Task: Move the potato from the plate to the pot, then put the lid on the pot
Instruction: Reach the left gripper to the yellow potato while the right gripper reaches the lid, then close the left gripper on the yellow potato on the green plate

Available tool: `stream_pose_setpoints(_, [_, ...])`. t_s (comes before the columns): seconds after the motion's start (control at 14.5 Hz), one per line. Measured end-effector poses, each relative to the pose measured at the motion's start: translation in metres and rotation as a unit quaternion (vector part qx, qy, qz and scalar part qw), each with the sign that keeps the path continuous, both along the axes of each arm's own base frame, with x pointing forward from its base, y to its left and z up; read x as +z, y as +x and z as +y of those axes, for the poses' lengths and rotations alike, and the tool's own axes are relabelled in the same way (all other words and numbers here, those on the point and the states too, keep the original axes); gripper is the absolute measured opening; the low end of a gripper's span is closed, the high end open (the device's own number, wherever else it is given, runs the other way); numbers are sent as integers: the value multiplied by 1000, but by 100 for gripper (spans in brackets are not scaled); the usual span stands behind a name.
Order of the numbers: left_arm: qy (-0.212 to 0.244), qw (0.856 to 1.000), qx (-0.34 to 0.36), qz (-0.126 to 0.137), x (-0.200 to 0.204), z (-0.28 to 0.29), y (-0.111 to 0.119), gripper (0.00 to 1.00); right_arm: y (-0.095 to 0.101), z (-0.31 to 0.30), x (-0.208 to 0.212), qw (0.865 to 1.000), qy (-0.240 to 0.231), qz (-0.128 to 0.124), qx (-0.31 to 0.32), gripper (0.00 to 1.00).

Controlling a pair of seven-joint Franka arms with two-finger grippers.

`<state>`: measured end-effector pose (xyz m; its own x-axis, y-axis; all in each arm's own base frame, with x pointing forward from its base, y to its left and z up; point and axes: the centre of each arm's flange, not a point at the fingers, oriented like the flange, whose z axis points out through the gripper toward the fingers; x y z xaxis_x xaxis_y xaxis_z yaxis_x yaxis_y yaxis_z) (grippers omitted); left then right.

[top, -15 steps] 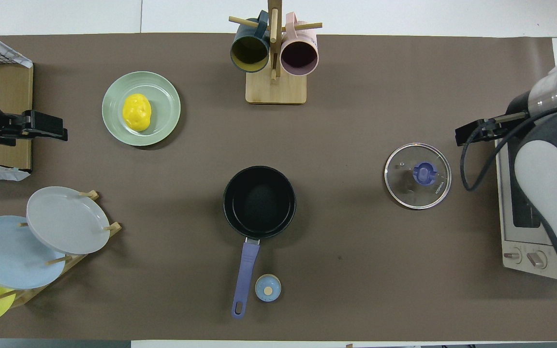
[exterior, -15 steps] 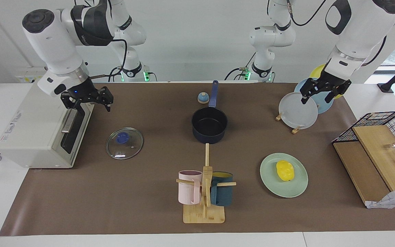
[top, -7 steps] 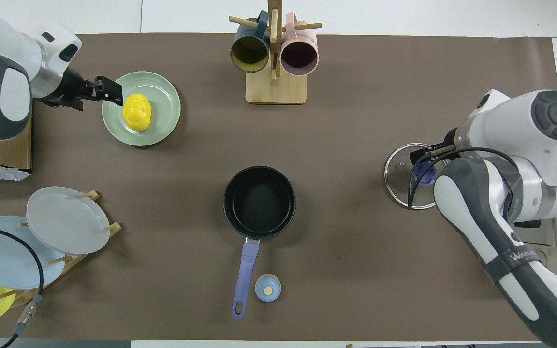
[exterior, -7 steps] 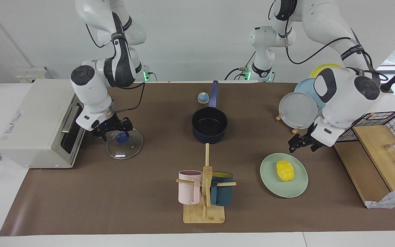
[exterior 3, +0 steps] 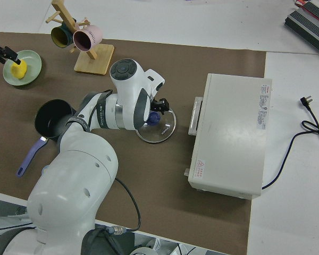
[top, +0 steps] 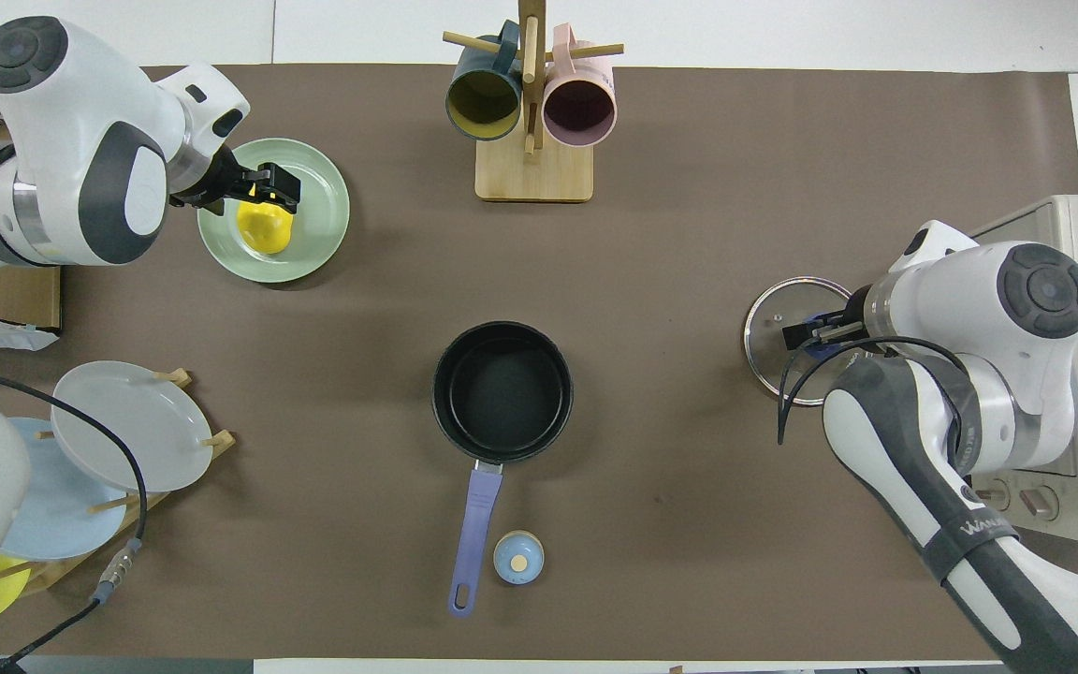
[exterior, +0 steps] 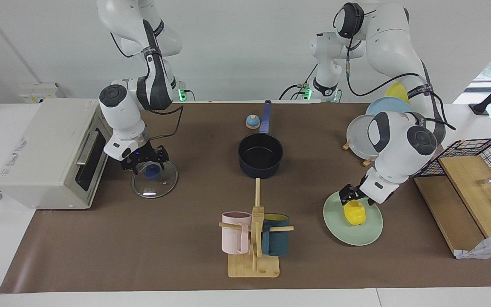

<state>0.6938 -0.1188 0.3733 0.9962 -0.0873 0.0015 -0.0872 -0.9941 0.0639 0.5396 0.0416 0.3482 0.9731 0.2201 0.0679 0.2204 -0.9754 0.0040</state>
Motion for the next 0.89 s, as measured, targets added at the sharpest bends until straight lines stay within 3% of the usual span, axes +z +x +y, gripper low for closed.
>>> stream_pose_setpoints(0.28, [7, 1000, 0, -1, -25, 3, 6, 100, -6, -1, -14, 1000, -1, 9, 6, 100])
stream_pose_setpoints(0.89, [17, 999, 24, -31, -34, 7, 16, 100, -4, -1, -27, 1000, -2, 7, 15, 97])
